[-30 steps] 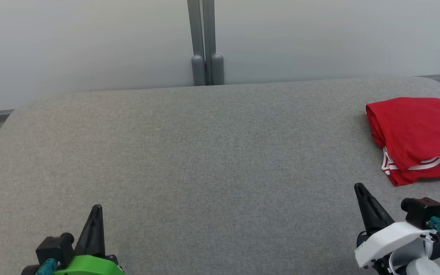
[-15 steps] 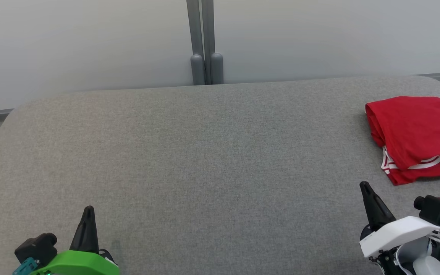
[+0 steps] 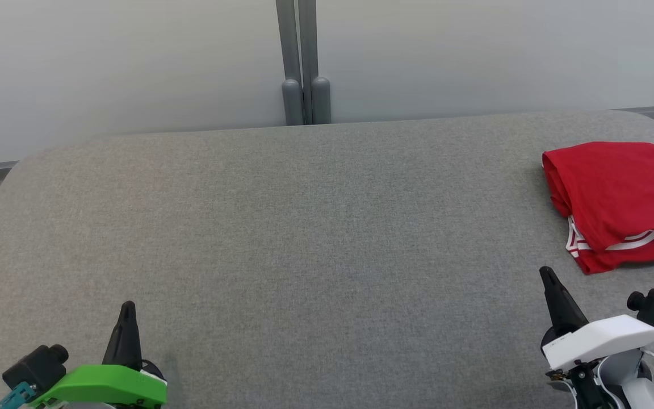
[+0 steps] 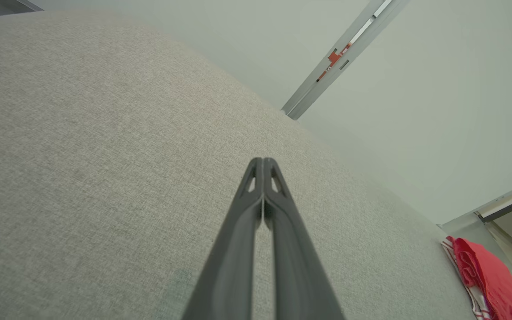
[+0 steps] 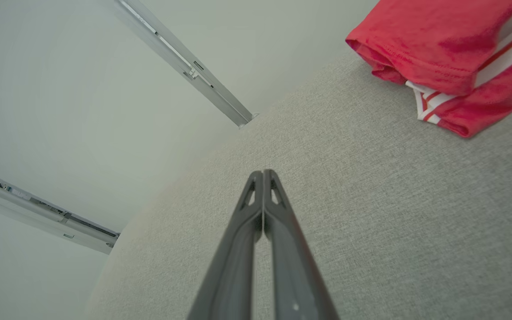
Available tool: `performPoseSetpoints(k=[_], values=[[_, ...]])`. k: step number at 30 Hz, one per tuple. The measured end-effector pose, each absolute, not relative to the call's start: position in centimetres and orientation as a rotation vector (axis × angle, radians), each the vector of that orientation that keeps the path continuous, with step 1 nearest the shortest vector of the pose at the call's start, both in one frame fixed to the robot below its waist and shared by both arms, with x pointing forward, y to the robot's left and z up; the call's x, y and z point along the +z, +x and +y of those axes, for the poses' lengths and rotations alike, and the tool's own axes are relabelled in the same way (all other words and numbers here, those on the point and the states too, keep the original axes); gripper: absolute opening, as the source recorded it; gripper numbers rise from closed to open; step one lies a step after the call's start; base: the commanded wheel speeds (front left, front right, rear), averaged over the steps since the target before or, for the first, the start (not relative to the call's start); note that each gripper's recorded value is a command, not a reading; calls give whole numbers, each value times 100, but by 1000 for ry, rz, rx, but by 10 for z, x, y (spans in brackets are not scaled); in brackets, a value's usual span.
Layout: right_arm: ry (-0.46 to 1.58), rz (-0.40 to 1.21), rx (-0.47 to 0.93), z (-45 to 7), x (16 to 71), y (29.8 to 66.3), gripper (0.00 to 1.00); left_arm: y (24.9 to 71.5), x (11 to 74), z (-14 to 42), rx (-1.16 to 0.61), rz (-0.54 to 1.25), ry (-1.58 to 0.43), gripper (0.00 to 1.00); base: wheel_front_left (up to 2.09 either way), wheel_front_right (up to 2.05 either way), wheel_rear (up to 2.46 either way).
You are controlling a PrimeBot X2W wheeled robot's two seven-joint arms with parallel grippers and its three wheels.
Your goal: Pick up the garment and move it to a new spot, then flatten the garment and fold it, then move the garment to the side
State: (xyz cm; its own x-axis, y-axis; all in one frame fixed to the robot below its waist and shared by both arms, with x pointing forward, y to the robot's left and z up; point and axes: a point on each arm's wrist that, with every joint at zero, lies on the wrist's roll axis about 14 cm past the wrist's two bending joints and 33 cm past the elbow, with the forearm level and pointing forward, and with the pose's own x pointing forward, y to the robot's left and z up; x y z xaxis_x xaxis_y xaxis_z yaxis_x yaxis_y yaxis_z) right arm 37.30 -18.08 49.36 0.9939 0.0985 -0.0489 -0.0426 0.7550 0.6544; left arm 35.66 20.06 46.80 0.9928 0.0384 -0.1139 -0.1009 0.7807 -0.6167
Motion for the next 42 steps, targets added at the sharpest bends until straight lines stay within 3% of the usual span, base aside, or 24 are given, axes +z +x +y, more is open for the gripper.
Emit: performPoseSetpoints(k=[42], values=[[1175,62,8,-192,498,381,0,373,482,201,80,76,-1163,0,0,0,0]])
